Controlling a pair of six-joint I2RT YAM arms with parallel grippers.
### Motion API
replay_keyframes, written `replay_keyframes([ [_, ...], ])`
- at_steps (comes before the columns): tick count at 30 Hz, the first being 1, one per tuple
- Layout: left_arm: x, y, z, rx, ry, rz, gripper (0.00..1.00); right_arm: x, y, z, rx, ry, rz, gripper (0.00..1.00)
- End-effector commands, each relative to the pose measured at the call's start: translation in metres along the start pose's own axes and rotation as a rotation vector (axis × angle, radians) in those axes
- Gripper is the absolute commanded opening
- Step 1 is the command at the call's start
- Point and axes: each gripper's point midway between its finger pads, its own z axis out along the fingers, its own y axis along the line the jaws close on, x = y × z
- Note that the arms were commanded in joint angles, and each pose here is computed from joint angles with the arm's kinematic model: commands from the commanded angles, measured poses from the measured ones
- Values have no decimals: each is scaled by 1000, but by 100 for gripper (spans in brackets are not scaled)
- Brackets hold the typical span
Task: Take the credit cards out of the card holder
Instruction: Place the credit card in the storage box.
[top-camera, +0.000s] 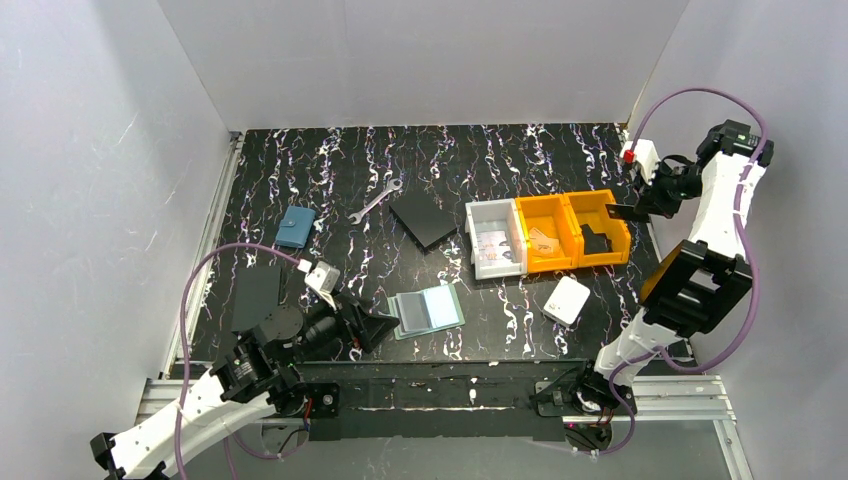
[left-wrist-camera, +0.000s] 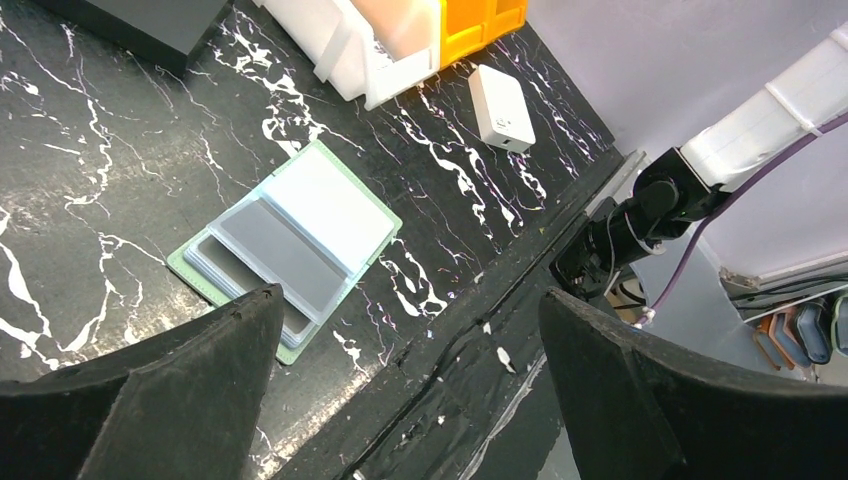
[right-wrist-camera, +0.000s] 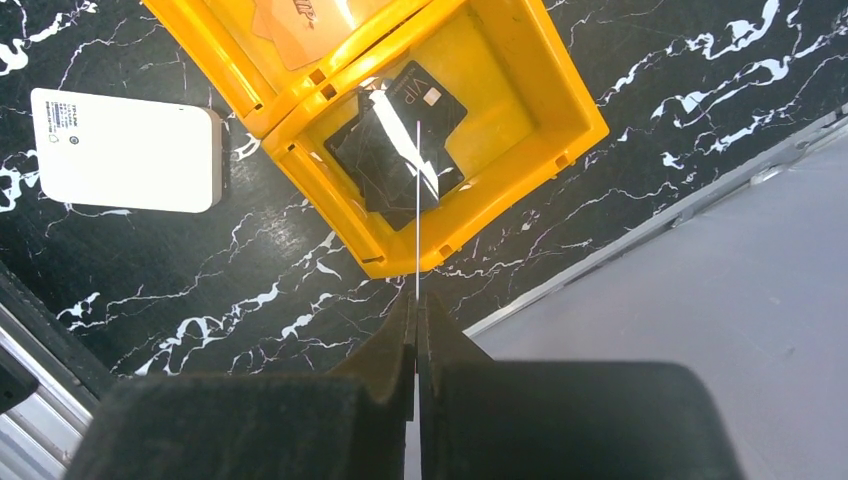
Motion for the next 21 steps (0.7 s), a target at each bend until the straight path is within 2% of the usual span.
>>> replay_keyframes([
  [1, -1, -3, 3, 21, -24, -35, 98, -2, -2, 1, -16, -22, 8, 1],
  [9, 4, -2, 6, 32, -23, -50, 98, 8, 12, 27, -105, -57, -7, 1],
  [21, 7, 1, 2, 23, -24, -57, 98, 20, 13, 75, -237, -118, 53, 1],
])
